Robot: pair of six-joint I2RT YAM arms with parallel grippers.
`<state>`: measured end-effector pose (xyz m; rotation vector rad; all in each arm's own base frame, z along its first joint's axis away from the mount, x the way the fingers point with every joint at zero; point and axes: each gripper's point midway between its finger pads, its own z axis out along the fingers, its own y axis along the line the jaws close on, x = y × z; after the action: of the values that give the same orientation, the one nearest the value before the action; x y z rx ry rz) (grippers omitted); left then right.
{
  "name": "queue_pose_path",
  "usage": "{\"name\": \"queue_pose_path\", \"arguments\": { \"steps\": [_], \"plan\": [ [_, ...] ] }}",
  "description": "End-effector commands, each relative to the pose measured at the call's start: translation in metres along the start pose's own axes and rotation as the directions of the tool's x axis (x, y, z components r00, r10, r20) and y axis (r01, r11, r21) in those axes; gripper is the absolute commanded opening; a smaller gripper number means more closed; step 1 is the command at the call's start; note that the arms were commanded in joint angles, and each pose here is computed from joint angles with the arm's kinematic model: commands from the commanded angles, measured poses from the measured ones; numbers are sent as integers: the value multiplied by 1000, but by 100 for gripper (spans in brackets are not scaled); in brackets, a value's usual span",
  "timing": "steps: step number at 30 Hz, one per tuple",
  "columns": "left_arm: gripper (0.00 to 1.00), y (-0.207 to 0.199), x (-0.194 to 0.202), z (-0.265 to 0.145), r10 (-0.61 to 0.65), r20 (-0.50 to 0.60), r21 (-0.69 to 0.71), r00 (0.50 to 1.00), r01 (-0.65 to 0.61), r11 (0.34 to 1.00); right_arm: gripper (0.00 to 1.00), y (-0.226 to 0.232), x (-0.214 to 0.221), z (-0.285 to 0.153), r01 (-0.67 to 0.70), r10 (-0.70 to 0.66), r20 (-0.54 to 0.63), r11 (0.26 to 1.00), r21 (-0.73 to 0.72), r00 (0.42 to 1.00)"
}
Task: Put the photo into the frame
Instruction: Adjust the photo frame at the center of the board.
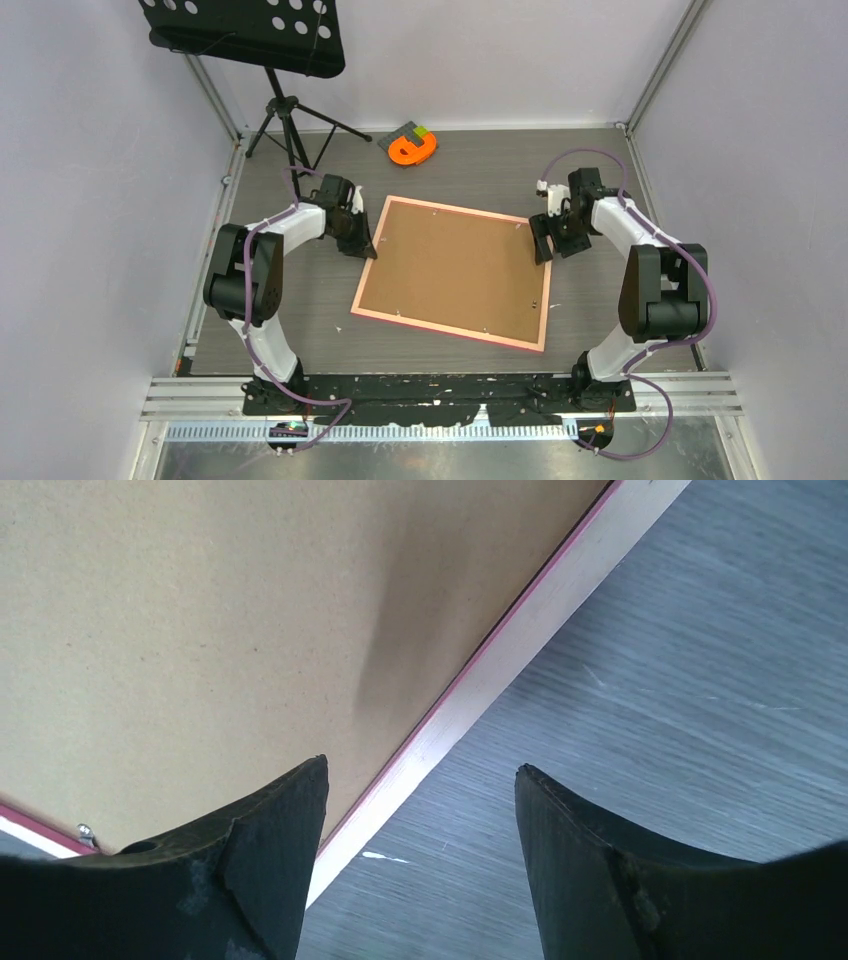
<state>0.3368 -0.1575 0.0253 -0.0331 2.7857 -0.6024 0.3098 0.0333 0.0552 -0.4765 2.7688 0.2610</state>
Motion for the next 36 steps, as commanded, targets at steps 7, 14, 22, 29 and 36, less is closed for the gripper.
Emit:
{"name": "queue_pose_path", "arguments": {
  "steps": [7,14,22,29,36],
  "plan": [
    [0,6,39,11,-91,-110,-6,990,91,996,55,-6,10,13,-78,77,-14,993,-86,997],
    [0,8,40,8,-84,-98,-10,992,84,996,40,-12,12,26,-96,92,-47,990,-101,995],
    [0,9,46,2,-61,-115,-19,992,59,998,15,-13,-7,30,-94,91,-28,986,-139,995],
    [0,12,67,4,-42,-185,-25,982,39,999,9,-18,-62,27,-52,61,52,986,-158,997],
    [0,11,67,2,-32,-188,-21,982,28,999,22,-15,-115,27,9,13,135,987,-159,991]
  ]
}}
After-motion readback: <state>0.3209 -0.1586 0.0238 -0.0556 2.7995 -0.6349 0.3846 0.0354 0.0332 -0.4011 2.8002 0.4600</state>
